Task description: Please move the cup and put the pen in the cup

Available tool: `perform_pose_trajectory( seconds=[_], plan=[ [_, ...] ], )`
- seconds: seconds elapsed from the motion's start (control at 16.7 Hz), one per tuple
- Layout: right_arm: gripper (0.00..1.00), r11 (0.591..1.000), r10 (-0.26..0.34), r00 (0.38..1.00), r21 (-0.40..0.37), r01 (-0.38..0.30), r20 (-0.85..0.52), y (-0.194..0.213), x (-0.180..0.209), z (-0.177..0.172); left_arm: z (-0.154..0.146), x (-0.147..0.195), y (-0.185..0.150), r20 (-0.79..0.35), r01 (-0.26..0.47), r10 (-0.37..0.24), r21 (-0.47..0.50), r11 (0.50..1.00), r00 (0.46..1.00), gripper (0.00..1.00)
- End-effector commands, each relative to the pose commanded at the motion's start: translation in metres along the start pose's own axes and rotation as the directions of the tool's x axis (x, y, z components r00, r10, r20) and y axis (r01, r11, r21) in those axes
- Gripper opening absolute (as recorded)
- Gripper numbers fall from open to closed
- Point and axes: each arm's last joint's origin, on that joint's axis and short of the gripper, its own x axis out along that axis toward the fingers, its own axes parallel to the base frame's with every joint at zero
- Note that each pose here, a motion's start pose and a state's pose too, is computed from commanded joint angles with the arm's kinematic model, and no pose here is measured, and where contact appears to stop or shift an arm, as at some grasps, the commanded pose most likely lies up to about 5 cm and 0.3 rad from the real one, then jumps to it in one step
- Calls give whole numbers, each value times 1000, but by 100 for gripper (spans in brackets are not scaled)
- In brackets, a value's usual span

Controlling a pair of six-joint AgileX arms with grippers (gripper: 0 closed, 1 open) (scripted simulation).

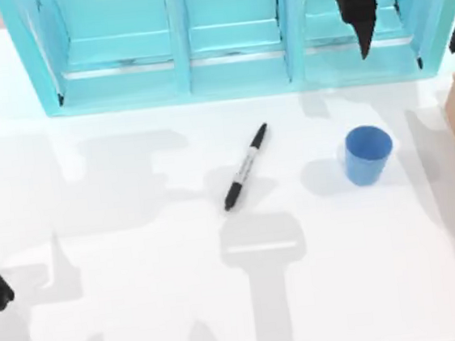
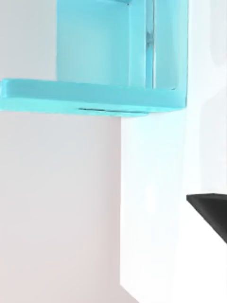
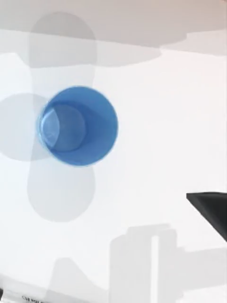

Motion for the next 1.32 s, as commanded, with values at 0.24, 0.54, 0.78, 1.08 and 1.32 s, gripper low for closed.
perform_pose_trajectory(
  seconds=[0.24,0.54,0.78,1.08,1.32],
  plan=[
    [100,1000,1,1000,-4,-1,3,1,-2,-1,0,0,0,0,0,0,0,1000,1000,100],
    [100,998,24,1000,64,-25,18,24,21,6,0,0,0,0,0,0,0,1000,1000,100],
    [100,973,66,997,221,-72,33,67,65,10,0,0,0,0,0,0,0,1000,1000,100],
    [100,906,125,991,401,-135,50,120,121,3,0,0,0,0,0,0,0,1000,1000,100],
    [100,890,146,988,429,-155,56,134,135,-2,0,0,0,0,0,0,0,1000,1000,100]
  ],
)
